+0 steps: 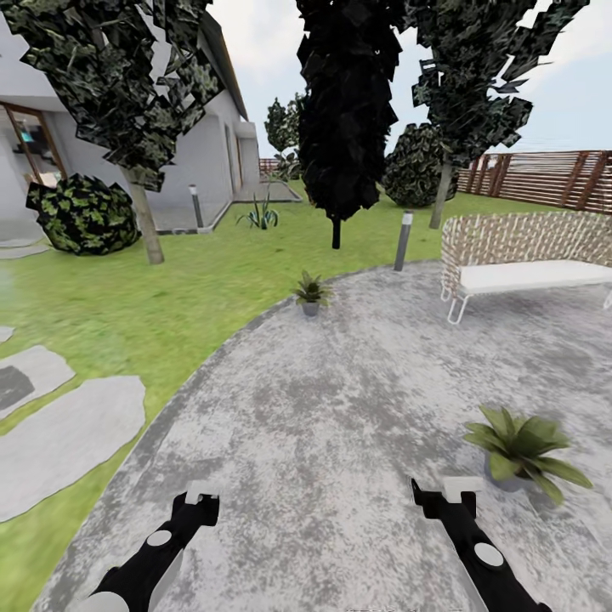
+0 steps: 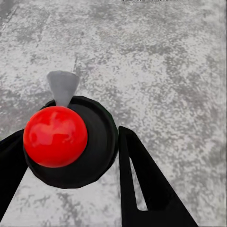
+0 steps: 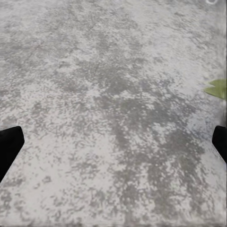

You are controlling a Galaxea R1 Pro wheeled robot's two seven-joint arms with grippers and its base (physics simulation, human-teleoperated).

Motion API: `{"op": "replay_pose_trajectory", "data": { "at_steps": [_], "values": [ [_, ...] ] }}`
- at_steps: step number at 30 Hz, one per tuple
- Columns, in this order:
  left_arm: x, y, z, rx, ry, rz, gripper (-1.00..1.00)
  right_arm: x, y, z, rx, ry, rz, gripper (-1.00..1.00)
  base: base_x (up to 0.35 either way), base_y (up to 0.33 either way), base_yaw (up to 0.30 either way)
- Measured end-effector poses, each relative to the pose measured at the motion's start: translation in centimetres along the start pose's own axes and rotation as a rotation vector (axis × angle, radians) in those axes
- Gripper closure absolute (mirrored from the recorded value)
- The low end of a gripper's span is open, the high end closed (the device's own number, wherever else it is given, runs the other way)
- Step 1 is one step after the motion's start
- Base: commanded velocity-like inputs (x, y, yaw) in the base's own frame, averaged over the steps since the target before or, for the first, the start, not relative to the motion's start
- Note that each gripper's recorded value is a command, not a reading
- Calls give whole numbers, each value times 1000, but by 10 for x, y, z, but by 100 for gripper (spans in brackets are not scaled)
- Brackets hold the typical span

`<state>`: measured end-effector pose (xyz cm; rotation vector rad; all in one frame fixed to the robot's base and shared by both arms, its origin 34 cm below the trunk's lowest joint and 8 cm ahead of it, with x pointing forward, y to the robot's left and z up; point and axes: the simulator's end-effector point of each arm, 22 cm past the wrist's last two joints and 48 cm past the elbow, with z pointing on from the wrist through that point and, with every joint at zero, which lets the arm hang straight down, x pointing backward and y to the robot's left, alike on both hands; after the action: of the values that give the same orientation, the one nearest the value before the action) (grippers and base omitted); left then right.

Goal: Pick up the pesticide atomizer in the garden and spray insectifuge to fully cover both potted plants in the garden.

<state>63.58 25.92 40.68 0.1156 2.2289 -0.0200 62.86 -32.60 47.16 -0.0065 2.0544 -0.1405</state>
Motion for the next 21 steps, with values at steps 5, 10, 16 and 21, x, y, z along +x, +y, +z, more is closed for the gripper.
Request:
{"op": "replay_pose_trajectory", "data": {
  "at_steps": [5,10,16,21],
  "values": [
    [-2,1,-1,-2,-4,1,100,-2,0,-1,0,-4,0,-100,-16,-14,-261],
    [-4,1,-1,-2,-7,1,100,-5,0,-1,0,-9,1,-100,-2,-2,-261],
    [-7,1,-2,-3,-13,2,100,-7,-1,-1,1,-14,1,-100,0,0,-261],
    [-9,2,-3,-3,-17,2,100,-10,-1,-2,1,-19,2,-100,0,0,-261]
  ]
}}
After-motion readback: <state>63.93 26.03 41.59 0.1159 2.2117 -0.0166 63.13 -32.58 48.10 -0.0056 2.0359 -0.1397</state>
